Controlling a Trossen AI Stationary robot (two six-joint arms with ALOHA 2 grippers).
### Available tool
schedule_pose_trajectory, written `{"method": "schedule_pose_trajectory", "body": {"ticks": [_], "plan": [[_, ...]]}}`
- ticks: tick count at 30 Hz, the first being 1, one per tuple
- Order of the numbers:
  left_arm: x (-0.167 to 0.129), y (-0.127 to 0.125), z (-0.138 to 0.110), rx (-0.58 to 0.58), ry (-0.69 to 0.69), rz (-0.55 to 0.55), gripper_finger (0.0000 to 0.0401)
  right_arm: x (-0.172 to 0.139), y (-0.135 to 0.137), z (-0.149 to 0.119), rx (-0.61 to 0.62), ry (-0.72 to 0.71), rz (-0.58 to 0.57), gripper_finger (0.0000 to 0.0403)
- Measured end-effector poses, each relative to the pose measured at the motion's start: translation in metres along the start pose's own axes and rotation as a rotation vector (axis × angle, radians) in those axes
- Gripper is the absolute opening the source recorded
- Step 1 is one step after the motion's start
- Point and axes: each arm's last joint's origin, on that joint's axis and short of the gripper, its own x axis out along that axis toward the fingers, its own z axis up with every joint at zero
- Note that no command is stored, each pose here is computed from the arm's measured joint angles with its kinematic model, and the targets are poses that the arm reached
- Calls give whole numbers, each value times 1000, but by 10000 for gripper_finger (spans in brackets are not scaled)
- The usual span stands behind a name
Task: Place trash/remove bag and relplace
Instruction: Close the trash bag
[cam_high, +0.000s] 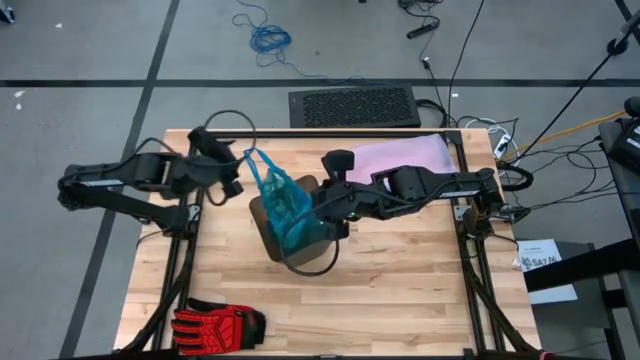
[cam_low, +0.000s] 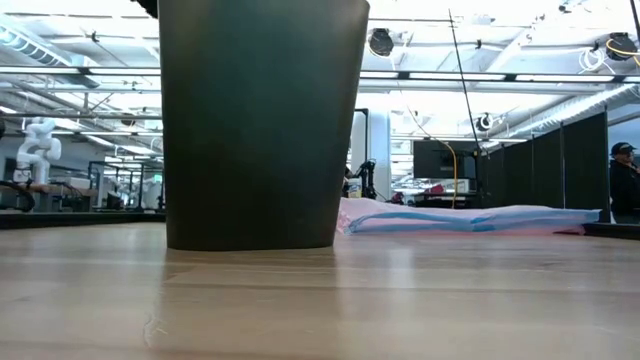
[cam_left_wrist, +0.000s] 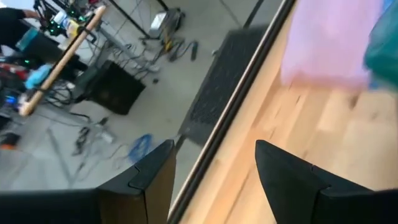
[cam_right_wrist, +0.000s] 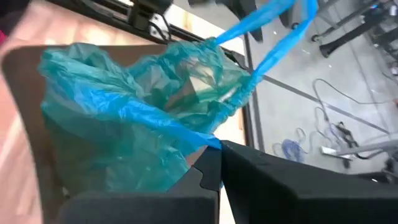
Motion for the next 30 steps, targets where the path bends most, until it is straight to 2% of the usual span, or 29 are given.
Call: {"method": "schedule_pose_trajectory", "body": {"ticks": [3, 5, 10, 15, 18, 21, 27, 30], "plan": [[-15, 7, -5, -105, -63, -40, 215, 0, -1, -2, -10, 24, -22, 0], [-28, 14, -11, -184, -115, -105, 214, 1, -2, -3, -10, 30, -23, 0], [-54, 26, -11, -340, -309, -422, 214, 1, -2, -3, -8, 32, -23, 0], [-69, 21, 9, -301, -544, -777, 214, 1, -3, 0, 1, 4, -26, 0], [-71, 10, 23, -269, -624, -909, 214, 1, -3, 2, 7, -22, -28, 0], [-63, -6, 38, -267, -629, -927, 215, 1, -4, 5, 7, -47, -32, 0], [-35, -51, 62, -220, -556, -913, 215, 0, -6, 12, 45, -112, -47, 0], [-26, -62, 66, -218, -530, -866, 215, -1, -5, 16, 59, -150, -53, 0]]}}
